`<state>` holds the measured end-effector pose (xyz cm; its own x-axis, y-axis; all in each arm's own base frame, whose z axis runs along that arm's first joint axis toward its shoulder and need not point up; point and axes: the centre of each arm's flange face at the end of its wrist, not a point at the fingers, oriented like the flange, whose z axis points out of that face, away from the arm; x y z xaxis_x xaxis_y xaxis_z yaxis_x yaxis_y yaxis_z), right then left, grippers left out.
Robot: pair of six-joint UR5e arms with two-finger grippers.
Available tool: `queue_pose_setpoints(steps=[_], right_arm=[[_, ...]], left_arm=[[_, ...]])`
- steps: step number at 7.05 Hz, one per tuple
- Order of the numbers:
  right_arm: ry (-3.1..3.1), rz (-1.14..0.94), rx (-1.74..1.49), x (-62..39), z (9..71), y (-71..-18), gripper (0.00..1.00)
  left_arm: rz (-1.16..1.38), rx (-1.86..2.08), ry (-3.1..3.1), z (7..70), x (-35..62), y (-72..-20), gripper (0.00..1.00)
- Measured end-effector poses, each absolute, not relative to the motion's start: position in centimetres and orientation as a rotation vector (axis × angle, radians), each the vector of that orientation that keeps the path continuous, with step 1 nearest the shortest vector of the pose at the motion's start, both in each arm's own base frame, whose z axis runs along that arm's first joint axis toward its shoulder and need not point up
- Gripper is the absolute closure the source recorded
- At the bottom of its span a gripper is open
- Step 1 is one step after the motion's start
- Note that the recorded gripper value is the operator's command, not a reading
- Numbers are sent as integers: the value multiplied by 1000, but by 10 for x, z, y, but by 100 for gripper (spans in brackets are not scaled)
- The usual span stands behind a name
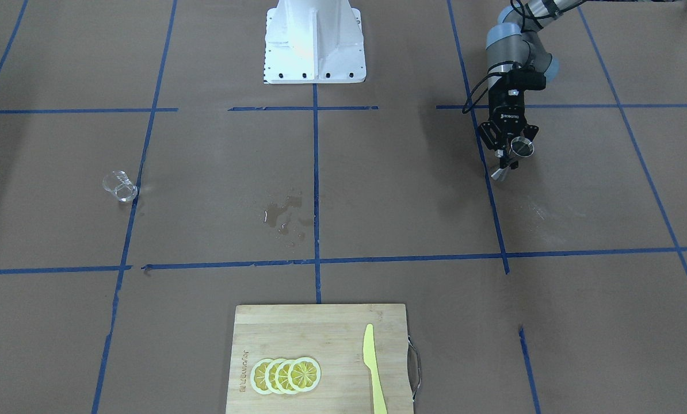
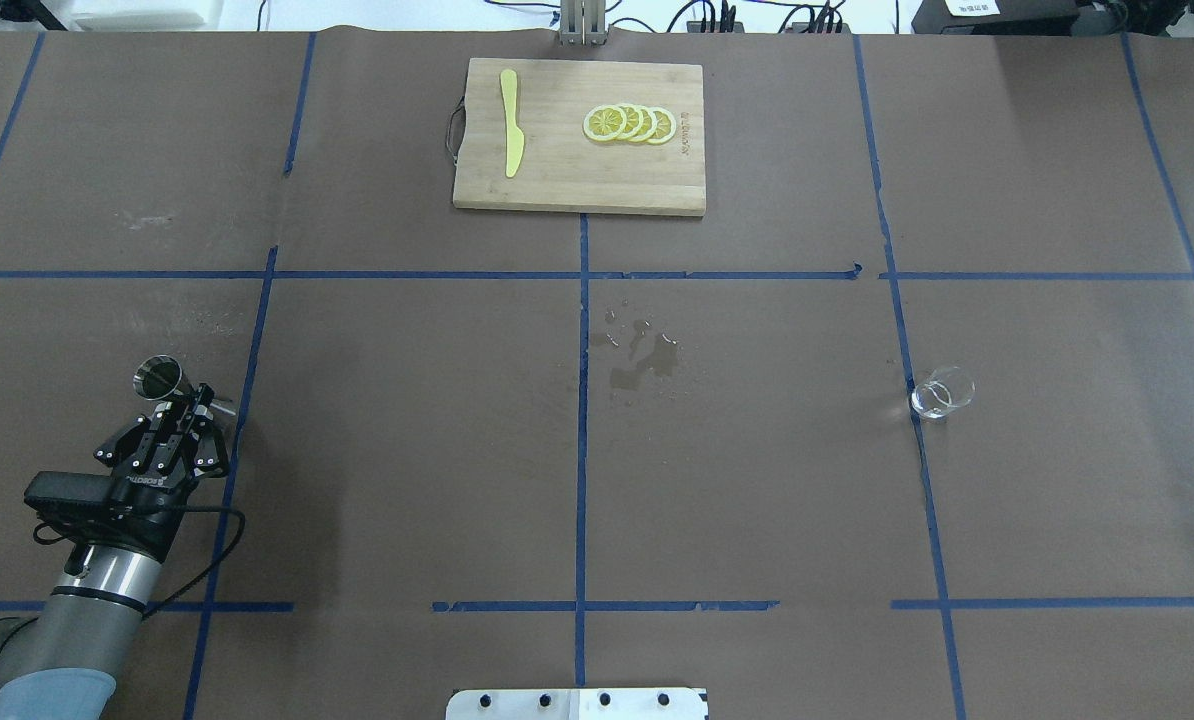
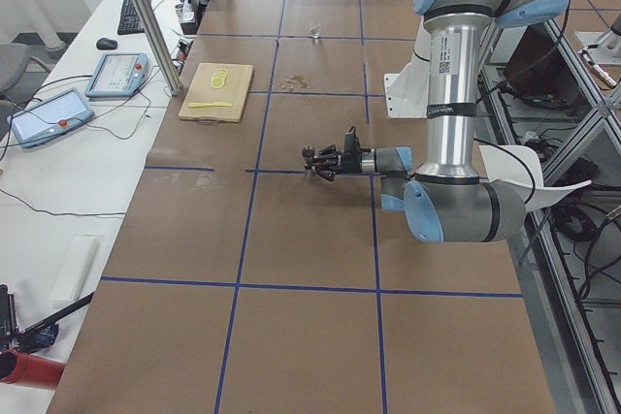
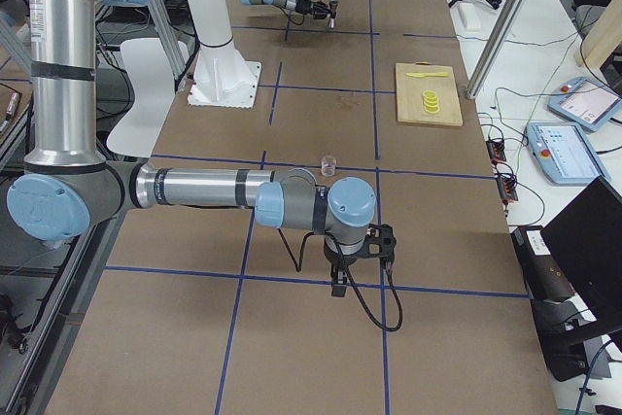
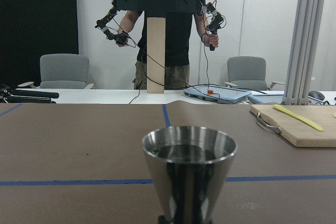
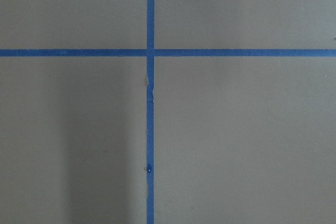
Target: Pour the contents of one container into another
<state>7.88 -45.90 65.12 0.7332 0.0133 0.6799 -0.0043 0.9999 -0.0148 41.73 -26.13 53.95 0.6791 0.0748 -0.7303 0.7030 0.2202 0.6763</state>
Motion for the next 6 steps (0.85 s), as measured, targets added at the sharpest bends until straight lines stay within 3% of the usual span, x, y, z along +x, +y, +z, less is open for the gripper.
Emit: queue_pose_setpoints(steps=[6], right_arm=[[-747, 11, -13, 80, 652, -458, 0]], left_arm=[[-478, 1288, 748, 541, 420, -256, 100]])
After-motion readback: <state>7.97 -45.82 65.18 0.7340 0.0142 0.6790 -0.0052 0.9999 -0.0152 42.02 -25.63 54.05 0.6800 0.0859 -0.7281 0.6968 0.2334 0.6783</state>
